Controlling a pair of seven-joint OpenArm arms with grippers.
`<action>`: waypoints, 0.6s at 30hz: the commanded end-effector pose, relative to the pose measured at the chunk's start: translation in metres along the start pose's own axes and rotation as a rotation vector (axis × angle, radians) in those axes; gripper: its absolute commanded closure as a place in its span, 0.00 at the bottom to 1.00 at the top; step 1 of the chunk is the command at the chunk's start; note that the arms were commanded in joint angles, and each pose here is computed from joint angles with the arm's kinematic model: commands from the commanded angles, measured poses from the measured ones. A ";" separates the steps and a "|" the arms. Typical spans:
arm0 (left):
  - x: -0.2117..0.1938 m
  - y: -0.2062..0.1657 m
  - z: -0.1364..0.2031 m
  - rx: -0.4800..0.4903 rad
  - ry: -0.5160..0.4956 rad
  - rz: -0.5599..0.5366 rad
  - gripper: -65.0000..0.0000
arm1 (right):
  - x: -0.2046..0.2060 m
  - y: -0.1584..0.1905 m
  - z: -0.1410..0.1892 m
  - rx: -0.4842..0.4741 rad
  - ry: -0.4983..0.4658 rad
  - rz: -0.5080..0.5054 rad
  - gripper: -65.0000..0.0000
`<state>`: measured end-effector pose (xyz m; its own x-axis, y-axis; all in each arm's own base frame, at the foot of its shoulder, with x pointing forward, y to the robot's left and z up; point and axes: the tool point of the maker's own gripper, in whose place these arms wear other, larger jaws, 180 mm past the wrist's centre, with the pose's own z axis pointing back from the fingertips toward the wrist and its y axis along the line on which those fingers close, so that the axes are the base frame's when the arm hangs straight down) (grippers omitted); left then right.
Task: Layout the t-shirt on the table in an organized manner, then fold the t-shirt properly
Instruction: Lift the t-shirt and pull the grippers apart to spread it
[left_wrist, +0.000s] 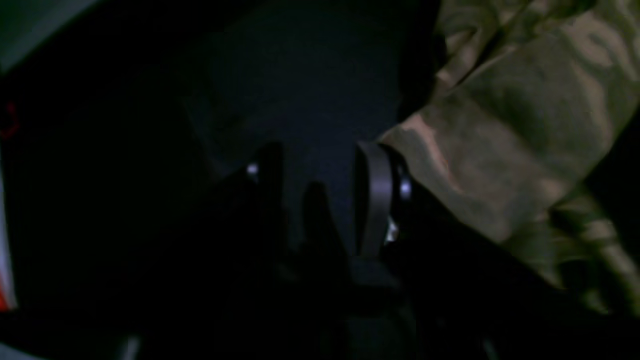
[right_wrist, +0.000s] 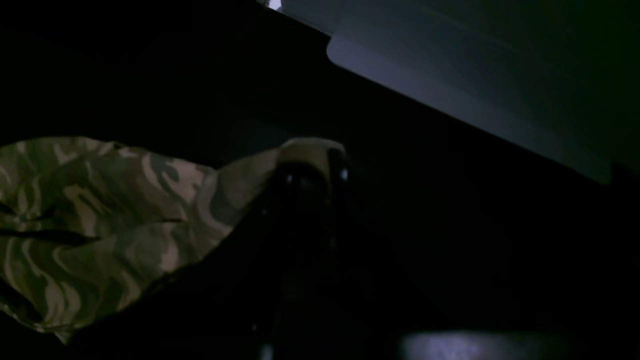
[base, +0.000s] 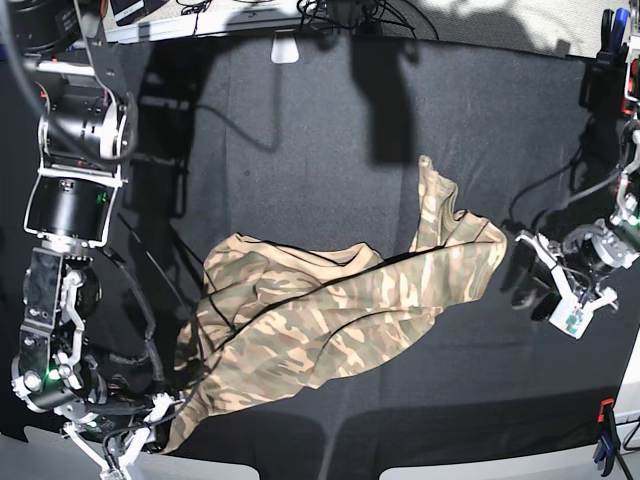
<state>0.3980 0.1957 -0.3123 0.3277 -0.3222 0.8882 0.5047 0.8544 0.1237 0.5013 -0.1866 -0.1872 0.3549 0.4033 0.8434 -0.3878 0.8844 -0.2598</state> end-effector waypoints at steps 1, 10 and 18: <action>0.022 0.012 0.004 0.019 -0.060 -0.005 0.66 | 0.033 -0.009 0.009 -0.014 -0.104 0.006 1.00; 0.023 -0.010 -0.006 -0.020 -0.091 0.065 0.66 | 0.109 0.007 0.028 0.142 -0.371 -0.146 1.00; 0.027 -0.030 -0.017 -0.051 -0.118 0.104 0.66 | 0.169 0.036 0.042 0.249 -0.517 -0.075 1.00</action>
<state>0.3947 0.1500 -0.3215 0.3421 -0.1915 0.9200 0.5175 0.8556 -0.0143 0.5122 -0.0964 -0.0710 0.0479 0.1518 0.9872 -0.5891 0.8025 -0.0948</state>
